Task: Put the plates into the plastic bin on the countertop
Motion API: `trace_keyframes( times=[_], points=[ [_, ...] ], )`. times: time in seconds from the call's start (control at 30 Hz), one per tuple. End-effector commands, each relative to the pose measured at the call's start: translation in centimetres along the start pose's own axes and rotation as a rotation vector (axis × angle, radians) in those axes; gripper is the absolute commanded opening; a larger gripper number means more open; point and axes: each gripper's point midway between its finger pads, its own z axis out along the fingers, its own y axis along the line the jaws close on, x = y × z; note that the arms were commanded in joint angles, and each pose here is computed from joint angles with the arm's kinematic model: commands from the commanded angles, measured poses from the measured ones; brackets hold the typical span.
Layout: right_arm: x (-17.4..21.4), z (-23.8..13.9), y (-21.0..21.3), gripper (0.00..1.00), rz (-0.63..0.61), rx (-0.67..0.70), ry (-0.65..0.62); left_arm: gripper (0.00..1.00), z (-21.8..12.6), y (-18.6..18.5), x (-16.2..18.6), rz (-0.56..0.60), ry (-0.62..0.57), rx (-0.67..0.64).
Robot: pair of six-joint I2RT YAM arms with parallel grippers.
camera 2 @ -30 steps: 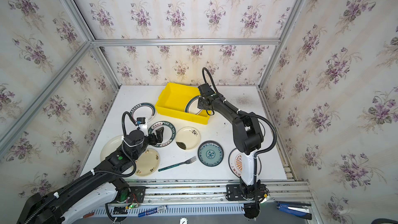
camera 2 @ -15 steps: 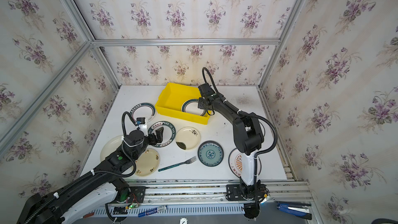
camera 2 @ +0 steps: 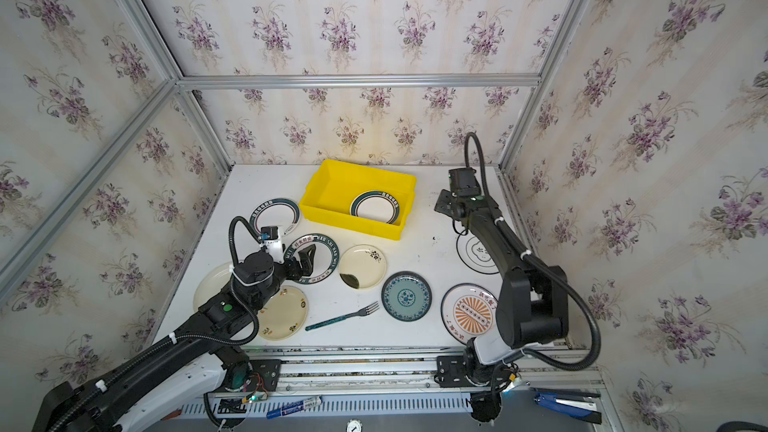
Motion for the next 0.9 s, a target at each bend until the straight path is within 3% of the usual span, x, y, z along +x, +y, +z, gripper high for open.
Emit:
trace_keyframes(
  times=[0.0,0.17,0.47,0.73,0.87],
  points=[
    [0.6,-0.9,-3.6,0.82,0.152,-0.011,-0.031,1.00,0.0,-1.2,-0.2,-0.023,0.004,0.061],
    [3.5,-1.6,-9.4,0.99,0.251,0.116,-0.021,1.00,0.6,-2.1,0.4,-0.025,0.039,0.105],
    [7.2,-1.0,-14.6,0.99,0.394,0.197,0.069,1.00,0.4,-2.1,0.2,-0.023,0.032,0.109],
    [9.2,0.0,-14.8,0.99,0.395,0.197,0.117,1.00,0.1,-1.9,-0.1,-0.029,0.013,0.101],
    [10.0,1.3,-13.5,0.98,0.410,0.108,0.146,1.00,0.1,-2.3,-0.1,-0.025,0.018,0.122]
  ],
)
